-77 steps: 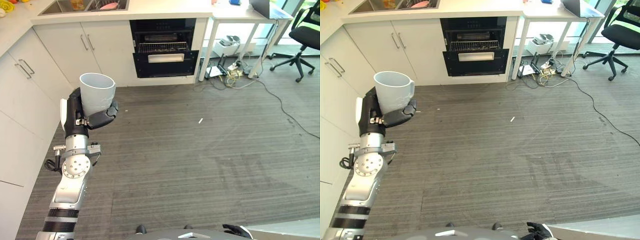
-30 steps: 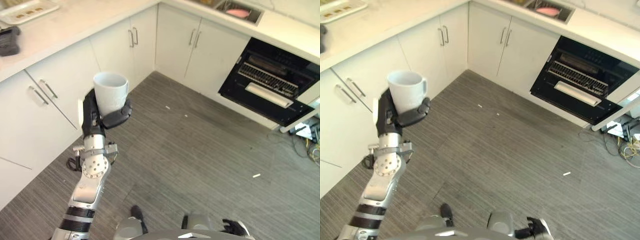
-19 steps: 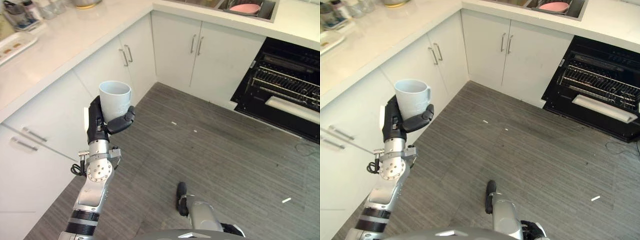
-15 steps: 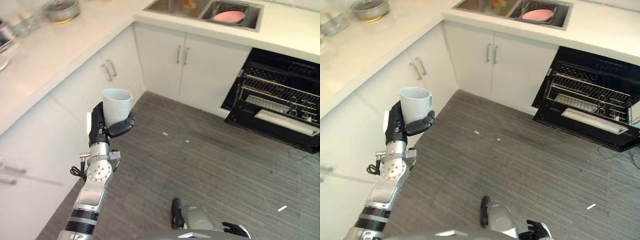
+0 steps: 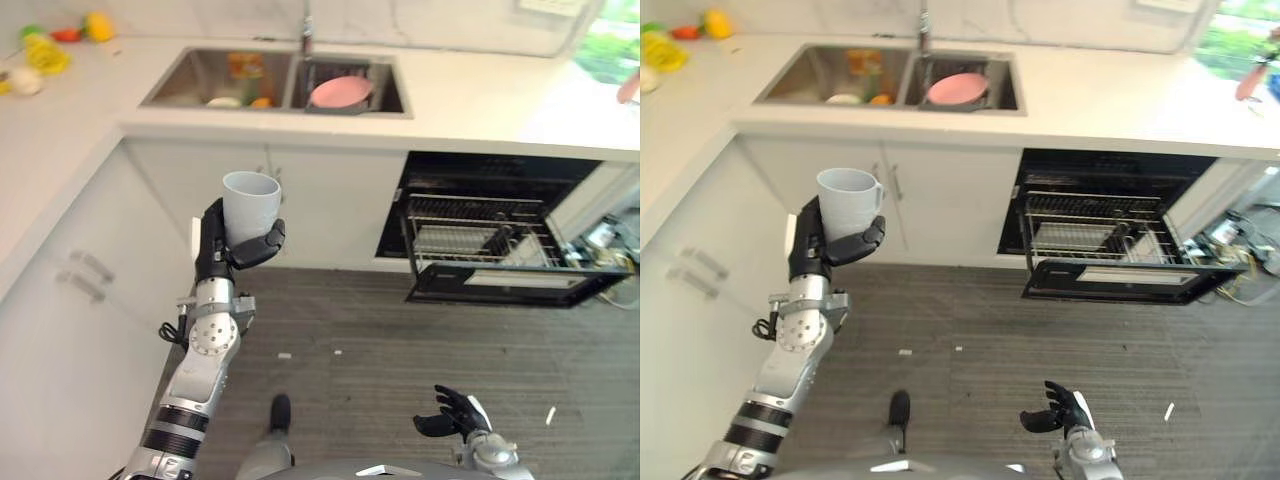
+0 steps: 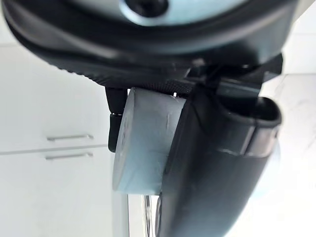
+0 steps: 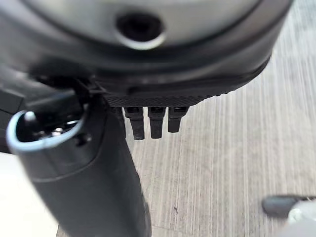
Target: Place the dishes in the dishwasher.
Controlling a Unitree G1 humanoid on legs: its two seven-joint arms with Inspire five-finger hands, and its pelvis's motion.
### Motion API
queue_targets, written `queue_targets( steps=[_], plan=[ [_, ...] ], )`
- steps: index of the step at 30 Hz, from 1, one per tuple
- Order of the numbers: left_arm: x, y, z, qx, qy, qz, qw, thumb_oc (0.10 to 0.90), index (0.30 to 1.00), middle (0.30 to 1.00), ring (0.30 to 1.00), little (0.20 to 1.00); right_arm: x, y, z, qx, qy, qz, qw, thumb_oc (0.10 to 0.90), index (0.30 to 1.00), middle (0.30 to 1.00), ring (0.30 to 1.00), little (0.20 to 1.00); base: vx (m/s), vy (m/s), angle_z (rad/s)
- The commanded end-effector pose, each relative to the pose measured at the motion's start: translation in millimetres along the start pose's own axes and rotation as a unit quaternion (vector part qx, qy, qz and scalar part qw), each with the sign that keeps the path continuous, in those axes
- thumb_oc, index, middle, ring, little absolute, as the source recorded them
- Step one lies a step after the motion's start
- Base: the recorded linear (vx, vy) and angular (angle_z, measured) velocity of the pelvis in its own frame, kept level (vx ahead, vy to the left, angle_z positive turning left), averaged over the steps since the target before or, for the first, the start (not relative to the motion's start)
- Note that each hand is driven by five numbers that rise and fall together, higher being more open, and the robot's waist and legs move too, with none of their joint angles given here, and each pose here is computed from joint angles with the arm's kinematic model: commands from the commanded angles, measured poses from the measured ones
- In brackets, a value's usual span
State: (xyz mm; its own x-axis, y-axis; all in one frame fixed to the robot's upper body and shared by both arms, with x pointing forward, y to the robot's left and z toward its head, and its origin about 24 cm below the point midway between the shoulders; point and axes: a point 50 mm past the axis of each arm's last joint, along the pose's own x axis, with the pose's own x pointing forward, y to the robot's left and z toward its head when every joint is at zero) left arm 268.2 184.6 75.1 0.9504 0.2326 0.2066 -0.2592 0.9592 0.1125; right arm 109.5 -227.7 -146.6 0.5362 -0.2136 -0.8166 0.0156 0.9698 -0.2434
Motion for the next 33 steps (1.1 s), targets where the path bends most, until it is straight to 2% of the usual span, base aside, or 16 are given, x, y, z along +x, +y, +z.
queue_targets(
  steps=[1, 4, 7, 10, 14, 16, 18, 19, 20, 23, 29, 33],
  plan=[
    [14, 11, 74, -0.008, -0.191, -0.001, 0.982, 0.4, 0.3, 0.3, 0.3, 0.3, -8, -14, 4, 0.016, -0.037, -0.019, 0.999, 0.8, 0.9, 0.9, 0.9, 0.9, 0.05, 0.39, -1.01],
    [13, 14, 73, 0.015, -0.192, -0.006, 0.981, 0.4, 0.3, 0.3, 0.3, 0.3, -5, -10, 19, 0.014, -0.061, -0.014, 0.998, 0.8, 0.9, 0.9, 0.9, 0.9, 0.03, 0.251, -1.26],
    [12, 16, 71, -0.001, -0.187, -0.003, 0.982, 0.4, 0.3, 0.3, 0.3, 0.3, 4, -6, 46, -0.018, -0.09, -0.02, 0.996, 0.8, 0.9, 0.9, 0.9, 0.9, -0.02, 0.186, -1.07],
    [12, 16, 67, -0.004, -0.176, -0.01, 0.984, 0.4, 0.3, 0.3, 0.3, 0.3, 5, -7, 54, -0.03, -0.103, -0.022, 0.994, 0.8, 0.9, 0.9, 0.9, 0.9, 0.06, -0.003, -1.1],
    [8, 13, 60, -0.002, -0.162, -0.014, 0.987, 0.4, 0.3, 0.3, 0.3, 0.3, 1, -24, 72, -0.017, -0.147, -0.053, 0.988, 0.8, 0.9, 0.9, 0.9, 0.9, 0.1, -0.061, -0.04],
    [7, 12, 58, -0.015, -0.158, -0.009, 0.987, 0.4, 0.3, 0.3, 0.3, 0.3, -6, -41, 102, 0.02, -0.214, -0.08, 0.973, 0.8, 0.9, 0.9, 0.9, 0.9, 0.12, -0.056, -0.72],
    [5, 17, 57, -0.031, -0.155, 0.015, 0.987, 0.4, 0.3, 0.3, 0.3, 0.3, -28, -55, 157, 0.058, -0.339, -0.088, 0.935, 0.8, 0.9, 0.9, 0.9, 0.9, 0.14, -0.085, -0.84],
    [6, 17, 57, -0.031, -0.155, 0.015, 0.987, 0.4, 0.3, 0.3, 0.3, 0.3, -28, -55, 157, 0.058, -0.339, -0.088, 0.935, 0.8, 0.9, 0.9, 0.9, 0.9, 0.12, -0.116, -0.96],
    [7, 18, 56, -0.036, -0.155, 0.023, 0.987, 0.4, 0.3, 0.3, 0.3, 0.3, -42, -58, 183, 0.057, -0.4, -0.087, 0.911, 0.8, 0.9, 0.9, 0.9, 0.9, 0.05, -0.152, -0.97],
    [11, 12, 57, -0.078, -0.154, 0.039, 0.984, 0.4, 0.3, 0.3, 0.3, 0.3, -70, -56, 219, 0.038, -0.487, -0.076, 0.869, 0.8, 0.9, 0.9, 0.9, 0.9, 0.04, -0.207, -0.29],
    [12, 9, 59, -0.097, -0.154, 0.059, 0.982, 0.4, 0.3, 0.3, 0.3, 0.3, -87, -59, 233, 0.044, -0.531, -0.075, 0.843, 0.8, 0.9, 0.9, 0.9, 0.9, 0.08, 0.001, 0.0],
    [7, 19, 58, -0.055, -0.164, 0.069, 0.982, 0.4, 0.3, 0.3, 0.3, 0.3, -102, -54, 235, 0.123, -0.567, -0.027, 0.814, 0.8, 0.9, 0.9, 0.9, 0.9, 0.18, 0.039, -0.22]
  ],
)
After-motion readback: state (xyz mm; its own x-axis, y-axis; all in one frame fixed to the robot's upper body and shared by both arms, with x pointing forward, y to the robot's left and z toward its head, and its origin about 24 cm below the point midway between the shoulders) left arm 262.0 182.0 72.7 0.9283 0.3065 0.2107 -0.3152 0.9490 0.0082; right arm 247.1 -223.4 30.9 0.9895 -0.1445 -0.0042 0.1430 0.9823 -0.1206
